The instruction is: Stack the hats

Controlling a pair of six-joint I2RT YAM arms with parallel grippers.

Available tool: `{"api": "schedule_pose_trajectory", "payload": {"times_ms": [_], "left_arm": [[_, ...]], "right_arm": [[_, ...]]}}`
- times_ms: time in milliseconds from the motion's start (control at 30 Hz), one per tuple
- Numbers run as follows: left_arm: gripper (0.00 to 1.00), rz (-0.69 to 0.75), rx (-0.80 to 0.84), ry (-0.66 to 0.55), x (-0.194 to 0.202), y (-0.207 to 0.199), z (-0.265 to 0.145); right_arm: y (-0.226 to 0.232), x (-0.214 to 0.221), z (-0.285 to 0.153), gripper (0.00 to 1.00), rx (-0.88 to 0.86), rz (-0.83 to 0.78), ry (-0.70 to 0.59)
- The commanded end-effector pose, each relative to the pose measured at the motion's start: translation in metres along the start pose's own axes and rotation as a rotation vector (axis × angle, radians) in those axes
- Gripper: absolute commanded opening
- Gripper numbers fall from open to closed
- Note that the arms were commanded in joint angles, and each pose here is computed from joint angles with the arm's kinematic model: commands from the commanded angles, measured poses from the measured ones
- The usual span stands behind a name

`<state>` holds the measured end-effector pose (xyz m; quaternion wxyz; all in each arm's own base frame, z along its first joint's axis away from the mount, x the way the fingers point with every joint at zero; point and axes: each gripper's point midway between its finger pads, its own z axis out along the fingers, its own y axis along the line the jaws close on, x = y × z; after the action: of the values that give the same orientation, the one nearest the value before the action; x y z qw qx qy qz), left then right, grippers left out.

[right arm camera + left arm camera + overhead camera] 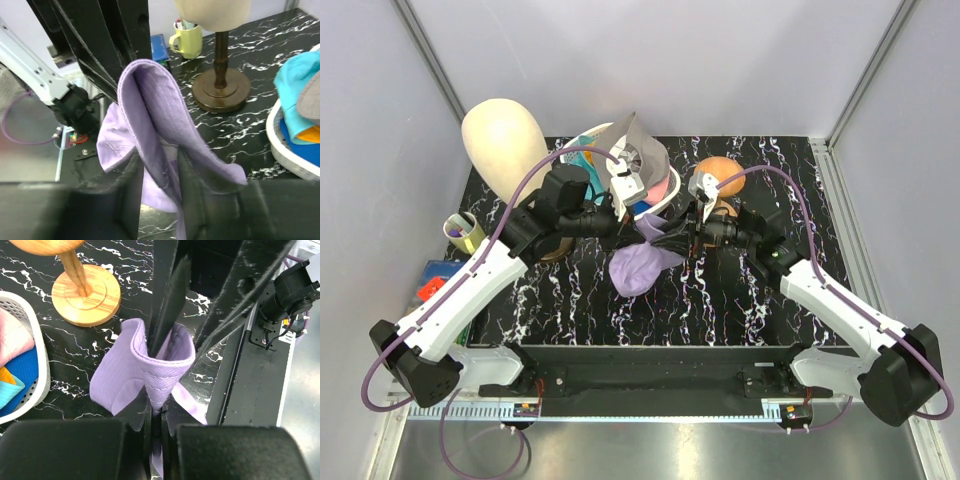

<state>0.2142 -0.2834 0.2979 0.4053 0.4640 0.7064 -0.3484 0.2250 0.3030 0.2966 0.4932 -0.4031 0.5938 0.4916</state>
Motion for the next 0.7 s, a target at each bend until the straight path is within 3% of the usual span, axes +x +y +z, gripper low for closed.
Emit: {"api": "schedule_pose_trajectory", "payload": {"times_ms": [0,33,100,167,200,300,433,533,667], "left_arm": [[0.02,0.065,-0.021,-0.087,-0.029,0.0,-0.008],[0.02,0.063,-0.033,-0.088,-0.029,0.003,-0.007],[0.1,0.05,-0.082,-0.089,-0.03,0.012,-0.006],[0.27,0.028,-0.142,-0.118,-0.038,0.021,-0.008],[0.63,0.014,-0.23,-0.142,-0.044,0.034,-0.015],[0.98,-0.039,-0.383,-0.257,-0.065,0.05,-0.037],[0.99,-0.137,-0.505,-0.366,-0.076,0.06,-0.062],[0.99,-0.274,-0.562,-0.382,-0.067,0.062,-0.073],[0.99,-0.314,-0.544,-0.351,-0.048,0.05,-0.081]], "right_arm": [[0.002,-0.015,0.001,0.17,0.012,-0.04,-0.021],[0.002,-0.015,-0.001,0.0,0.02,-0.035,-0.024],[-0.006,-0.018,-0.002,0.0,0.078,-0.024,-0.038],[-0.021,-0.021,-0.004,0.0,0.163,-0.027,-0.044],[-0.027,-0.019,-0.004,0.0,0.191,-0.015,-0.03],[-0.046,-0.025,0.0,0.0,0.27,0.001,-0.024],[-0.076,-0.029,0.011,0.0,0.353,0.021,0.006],[-0.097,-0.036,0.012,0.0,0.402,0.033,0.022],[-0.123,-0.046,-0.002,0.0,0.44,0.077,0.007]]}}
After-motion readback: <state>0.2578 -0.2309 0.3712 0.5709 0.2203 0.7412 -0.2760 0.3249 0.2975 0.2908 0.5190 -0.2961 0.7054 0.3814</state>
